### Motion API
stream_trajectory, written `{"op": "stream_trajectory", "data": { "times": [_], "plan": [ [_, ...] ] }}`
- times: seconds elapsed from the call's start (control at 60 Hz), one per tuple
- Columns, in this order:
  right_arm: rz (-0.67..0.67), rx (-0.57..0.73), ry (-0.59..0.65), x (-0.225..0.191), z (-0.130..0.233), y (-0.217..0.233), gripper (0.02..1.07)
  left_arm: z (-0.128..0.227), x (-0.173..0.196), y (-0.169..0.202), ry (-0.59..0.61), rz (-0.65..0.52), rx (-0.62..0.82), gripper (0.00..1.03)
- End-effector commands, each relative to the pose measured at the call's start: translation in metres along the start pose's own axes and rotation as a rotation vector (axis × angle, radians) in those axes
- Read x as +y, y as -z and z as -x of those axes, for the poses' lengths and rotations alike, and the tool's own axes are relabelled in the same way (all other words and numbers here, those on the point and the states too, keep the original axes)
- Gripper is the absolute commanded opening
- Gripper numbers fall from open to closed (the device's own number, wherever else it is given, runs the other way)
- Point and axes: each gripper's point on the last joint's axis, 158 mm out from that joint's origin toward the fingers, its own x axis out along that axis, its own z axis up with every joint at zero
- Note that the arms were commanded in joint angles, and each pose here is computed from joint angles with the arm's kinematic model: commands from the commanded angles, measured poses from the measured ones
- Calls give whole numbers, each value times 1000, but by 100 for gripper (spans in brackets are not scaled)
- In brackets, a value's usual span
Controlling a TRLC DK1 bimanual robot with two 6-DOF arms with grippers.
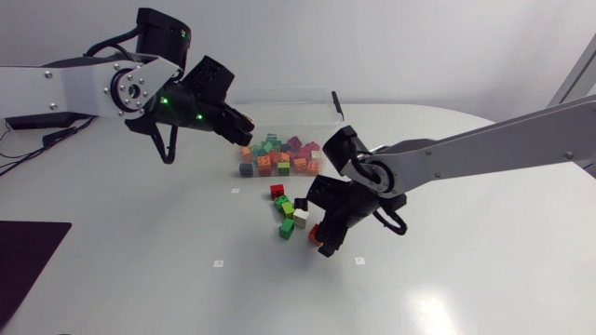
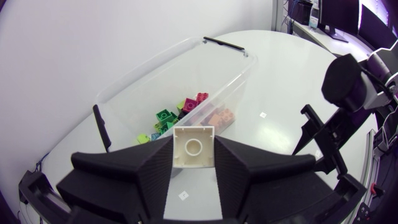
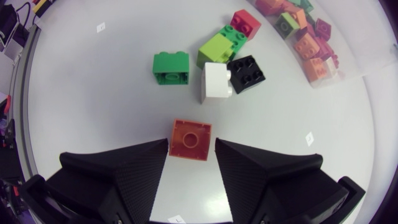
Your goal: Place the duplo bricks in the container
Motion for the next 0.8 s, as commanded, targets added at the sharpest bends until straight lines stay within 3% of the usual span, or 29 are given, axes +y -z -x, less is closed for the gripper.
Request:
{"op": "stream_trajectory", "data": {
  "times": [0.0, 0.383, 0.6, 0.65, 0.75, 0.783],
  "plan": [
    [-3, -22, 16, 0, 19, -3, 55, -8, 12, -13, -11, 37, -33, 9],
    [-58, -157, 96, -24, 79, -46, 55, -34, 44, -36, -53, 90, -86, 9],
    [-84, -150, 95, -29, 79, -45, 56, -53, 55, -42, -59, 93, -92, 9],
    [-93, -127, 85, -27, 71, -38, 63, -56, 57, -44, -62, 92, -96, 9],
    [-109, -74, 74, -24, 53, -23, 91, -64, 62, -48, -65, 93, -102, 9],
    [-112, -62, 75, -23, 47, -19, 94, -68, 63, -49, -65, 93, -102, 10]
  ]
}}
